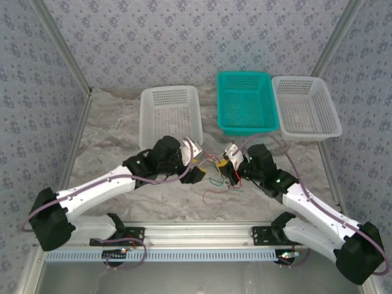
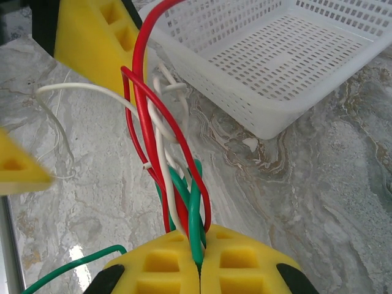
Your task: Untangle the cables
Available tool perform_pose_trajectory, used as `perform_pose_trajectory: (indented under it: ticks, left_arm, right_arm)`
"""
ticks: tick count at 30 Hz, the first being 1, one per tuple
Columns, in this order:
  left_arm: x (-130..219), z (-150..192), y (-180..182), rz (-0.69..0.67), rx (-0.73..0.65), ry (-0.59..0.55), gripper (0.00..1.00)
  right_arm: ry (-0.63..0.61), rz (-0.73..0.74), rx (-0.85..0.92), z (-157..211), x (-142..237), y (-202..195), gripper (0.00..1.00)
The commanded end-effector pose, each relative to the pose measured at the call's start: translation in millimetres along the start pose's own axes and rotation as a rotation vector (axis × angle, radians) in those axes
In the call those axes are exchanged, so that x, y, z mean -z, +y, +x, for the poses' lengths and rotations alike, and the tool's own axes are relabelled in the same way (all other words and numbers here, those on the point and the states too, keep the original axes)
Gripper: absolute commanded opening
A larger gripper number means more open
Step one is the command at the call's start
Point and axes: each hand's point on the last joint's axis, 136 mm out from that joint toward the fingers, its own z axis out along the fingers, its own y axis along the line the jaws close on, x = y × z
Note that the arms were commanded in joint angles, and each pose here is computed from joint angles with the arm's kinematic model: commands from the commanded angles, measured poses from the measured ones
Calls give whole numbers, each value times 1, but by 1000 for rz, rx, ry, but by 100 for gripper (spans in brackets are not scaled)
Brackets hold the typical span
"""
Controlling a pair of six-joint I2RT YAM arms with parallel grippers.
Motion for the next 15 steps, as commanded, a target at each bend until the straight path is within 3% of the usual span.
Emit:
perform_pose_trajectory:
  ticks: [1, 2, 7, 15]
  left_arm:
    - [1, -32, -2, 4, -38, -117, 23]
    - [2, -34, -3, 8, -29, -129, 1]
    - [29, -60, -6, -2, 34, -252, 0]
    - [116, -113, 6, -95, 168, -498, 0]
  right_arm:
    - [-24, 8, 15, -14, 2, 0, 0]
    - [-17, 18, 14, -12, 2, -2, 0]
    - [48, 183, -52, 6, -5, -32, 9]
    - [246, 358, -184, 68, -22, -68, 9]
